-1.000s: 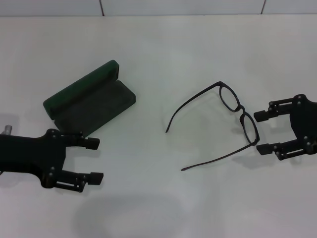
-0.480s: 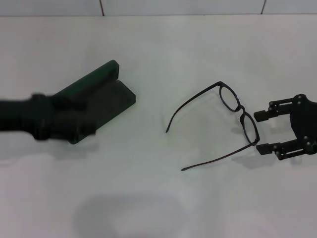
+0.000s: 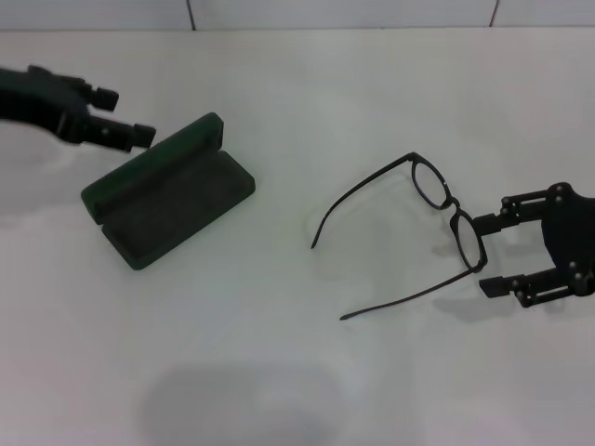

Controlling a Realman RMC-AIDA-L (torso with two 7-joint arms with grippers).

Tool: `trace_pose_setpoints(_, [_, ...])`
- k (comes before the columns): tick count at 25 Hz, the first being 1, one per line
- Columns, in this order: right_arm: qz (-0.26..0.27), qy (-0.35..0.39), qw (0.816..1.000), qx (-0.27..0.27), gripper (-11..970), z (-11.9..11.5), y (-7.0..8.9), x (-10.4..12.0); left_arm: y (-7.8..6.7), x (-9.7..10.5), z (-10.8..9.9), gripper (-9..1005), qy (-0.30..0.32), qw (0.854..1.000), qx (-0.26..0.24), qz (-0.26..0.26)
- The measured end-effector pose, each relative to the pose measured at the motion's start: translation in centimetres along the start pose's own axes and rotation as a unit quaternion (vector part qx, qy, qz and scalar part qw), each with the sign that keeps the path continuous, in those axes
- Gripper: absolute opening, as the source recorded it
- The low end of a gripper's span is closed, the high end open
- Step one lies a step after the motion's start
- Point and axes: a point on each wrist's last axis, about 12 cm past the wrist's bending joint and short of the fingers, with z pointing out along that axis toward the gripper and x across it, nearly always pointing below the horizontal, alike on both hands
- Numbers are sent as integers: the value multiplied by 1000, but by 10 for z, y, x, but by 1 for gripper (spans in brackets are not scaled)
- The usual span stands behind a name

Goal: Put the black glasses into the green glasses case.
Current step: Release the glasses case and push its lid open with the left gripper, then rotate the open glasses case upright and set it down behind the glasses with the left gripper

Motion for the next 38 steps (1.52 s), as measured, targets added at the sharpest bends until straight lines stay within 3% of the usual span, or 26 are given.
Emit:
trace_pose_setpoints(1, [0, 0, 1000, 0, 723, 0, 0, 0, 0, 0, 0, 855, 0, 1000, 0, 0])
trace_pose_setpoints(2, [0, 0, 1000, -1, 723, 1, 0, 0, 1, -17, 9, 855, 39, 999, -16, 4])
trace_pose_setpoints(4, [0, -1, 1000, -2, 722, 2, 0, -1, -1, -25, 20, 854, 67, 997, -27, 8])
trace_pose_setpoints(11, [-5, -5, 1000, -5, 722, 6, -1, -4, -5, -29, 61, 848, 164, 982, -84, 30])
trace_pose_setpoints(20, [-2, -3, 1000, -1, 723, 6, -1, -3, -7, -29, 76, 840, 177, 979, -88, 38])
trace_pose_setpoints(22, [-2, -2, 1000, -2, 723, 7, -1, -3, -7, -30, 76, 736, 176, 980, -87, 41])
trace_pose_setpoints(33, [2, 6, 1000, -4, 723, 9, 0, 0, -11, -28, 80, 499, 176, 979, -68, 75])
trace_pose_setpoints(38, [3, 6, 1000, -4, 722, 8, 1, 1, -13, -28, 80, 307, 179, 976, -57, 110])
